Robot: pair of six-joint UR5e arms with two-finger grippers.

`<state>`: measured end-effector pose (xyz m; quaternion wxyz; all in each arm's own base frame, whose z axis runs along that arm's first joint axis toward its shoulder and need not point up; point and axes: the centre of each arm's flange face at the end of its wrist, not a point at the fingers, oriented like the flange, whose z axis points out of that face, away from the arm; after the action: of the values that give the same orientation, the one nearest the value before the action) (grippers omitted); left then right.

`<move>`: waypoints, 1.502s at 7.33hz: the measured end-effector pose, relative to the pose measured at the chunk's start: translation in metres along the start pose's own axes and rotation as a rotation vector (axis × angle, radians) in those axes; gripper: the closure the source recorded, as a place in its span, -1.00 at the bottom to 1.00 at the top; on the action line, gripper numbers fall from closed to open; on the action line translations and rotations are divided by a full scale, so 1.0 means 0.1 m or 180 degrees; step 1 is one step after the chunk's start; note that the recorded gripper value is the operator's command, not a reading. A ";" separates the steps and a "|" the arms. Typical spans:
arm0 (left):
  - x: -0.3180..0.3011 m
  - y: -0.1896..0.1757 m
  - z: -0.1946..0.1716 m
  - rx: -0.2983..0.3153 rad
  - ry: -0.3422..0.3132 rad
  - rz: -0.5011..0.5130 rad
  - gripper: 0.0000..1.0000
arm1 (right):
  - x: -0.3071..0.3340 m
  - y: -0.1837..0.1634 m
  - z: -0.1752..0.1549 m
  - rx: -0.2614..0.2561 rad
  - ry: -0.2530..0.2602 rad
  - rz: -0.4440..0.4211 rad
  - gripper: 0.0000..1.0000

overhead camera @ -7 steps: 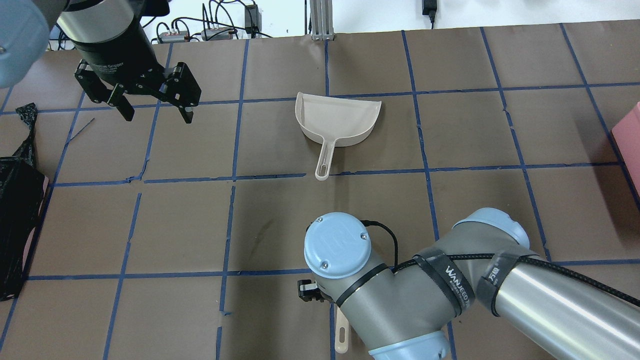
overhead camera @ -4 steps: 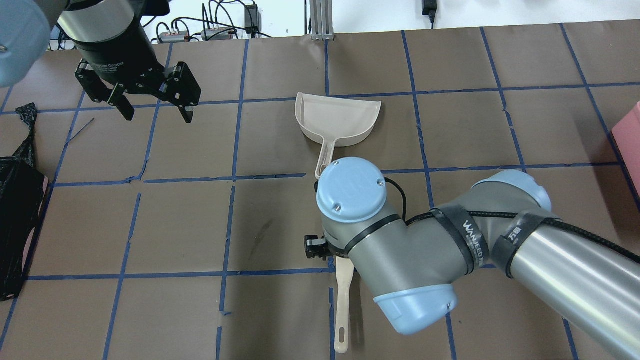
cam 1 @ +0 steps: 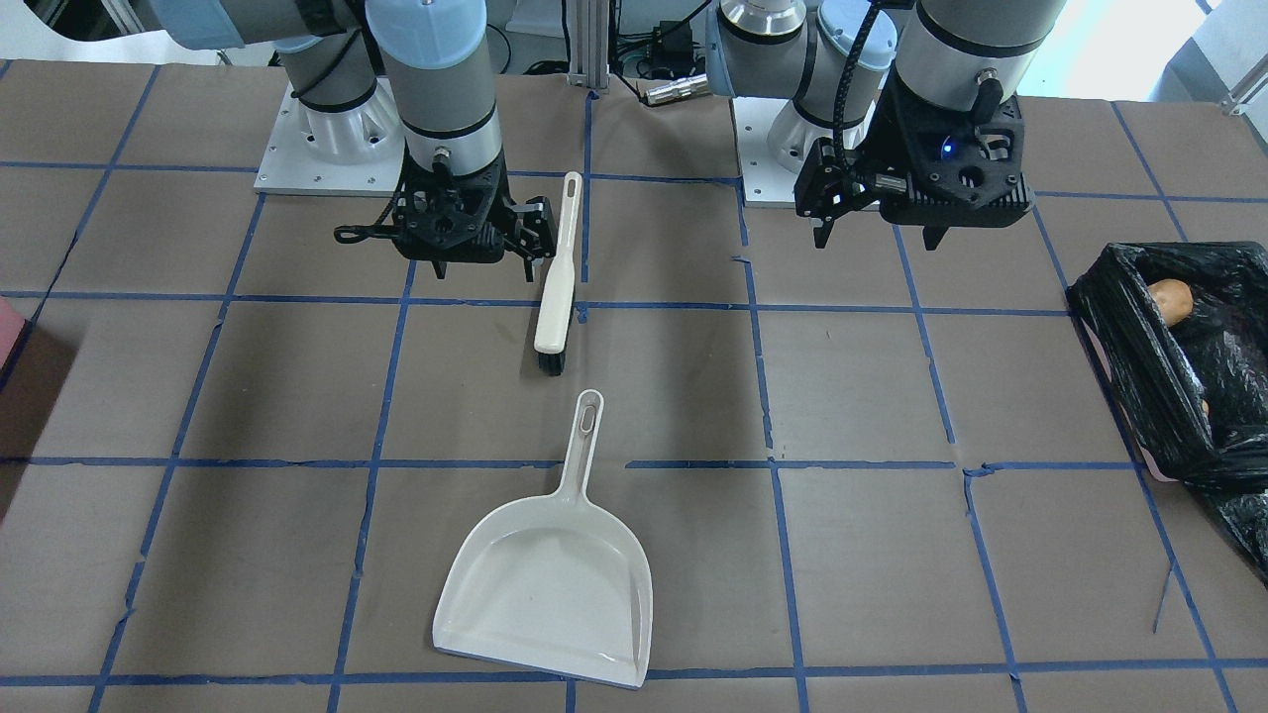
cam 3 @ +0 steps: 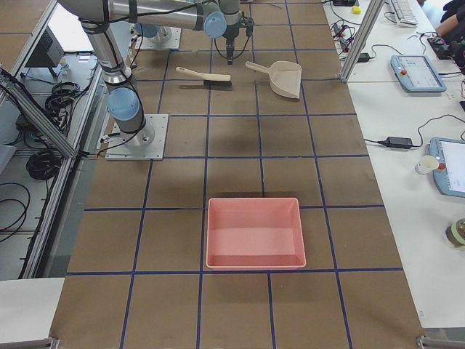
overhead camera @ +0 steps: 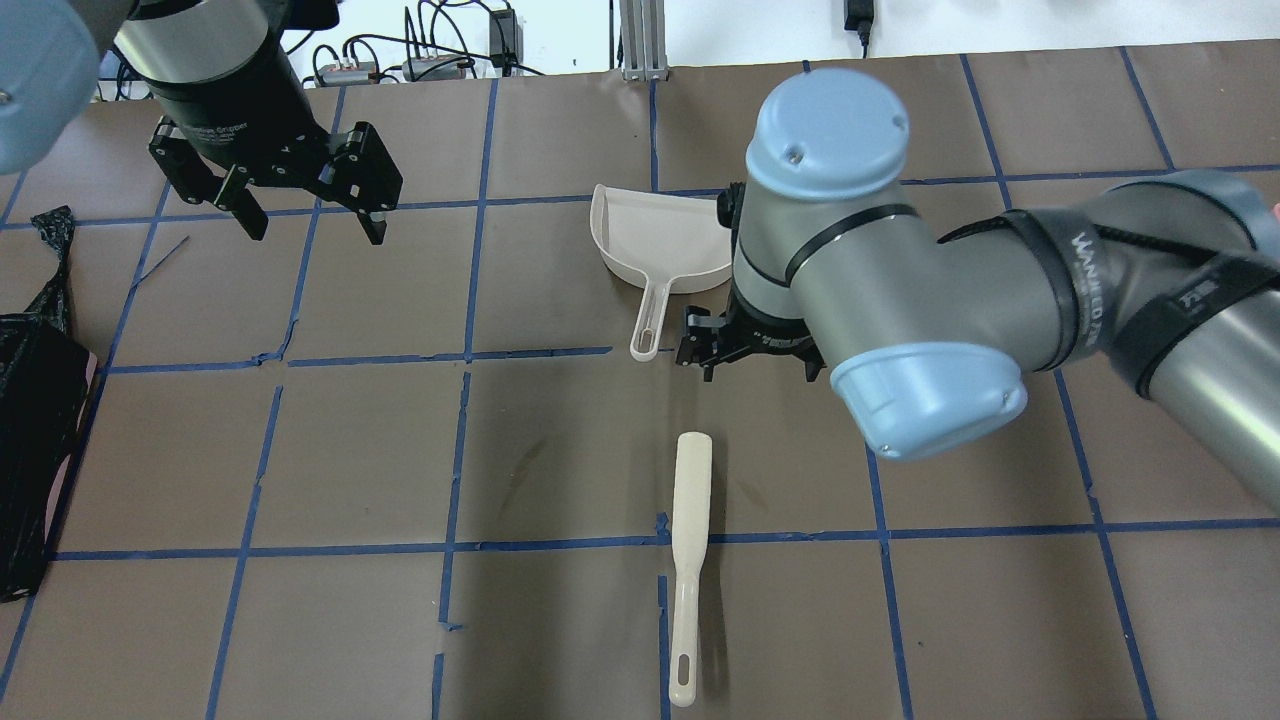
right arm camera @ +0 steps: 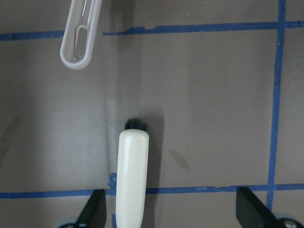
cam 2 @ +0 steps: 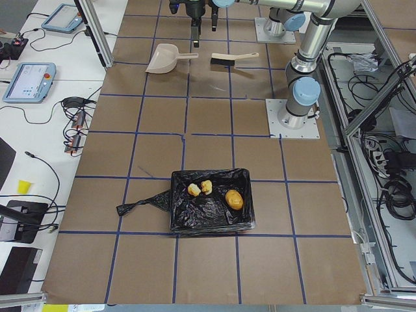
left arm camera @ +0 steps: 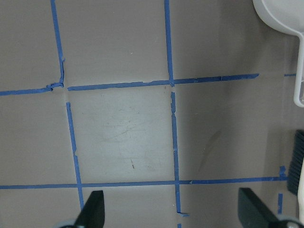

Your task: Sweep and dump trash in nearest bin

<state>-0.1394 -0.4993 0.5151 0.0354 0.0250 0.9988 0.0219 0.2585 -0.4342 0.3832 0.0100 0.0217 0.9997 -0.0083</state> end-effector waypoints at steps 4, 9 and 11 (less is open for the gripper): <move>0.00 0.01 0.02 -0.0014 0.0002 -0.0005 -1.00 | 0.62 -0.52 -0.65 0.0042 -0.0001 0.0137 -1.00; 0.01 0.02 0.03 -0.0022 0.0001 -0.0004 -1.00 | 1.32 -0.80 -1.07 0.0040 0.0010 0.0149 -1.00; 0.01 0.02 0.04 -0.0028 0.0002 -0.0005 -1.00 | 1.33 -0.77 -1.06 0.0024 0.0025 0.0139 -1.00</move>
<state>-0.1397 -0.4969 0.5108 0.0352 0.0241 0.9987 0.0262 0.1205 -0.5032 0.4876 0.0062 0.0436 0.9990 -0.0118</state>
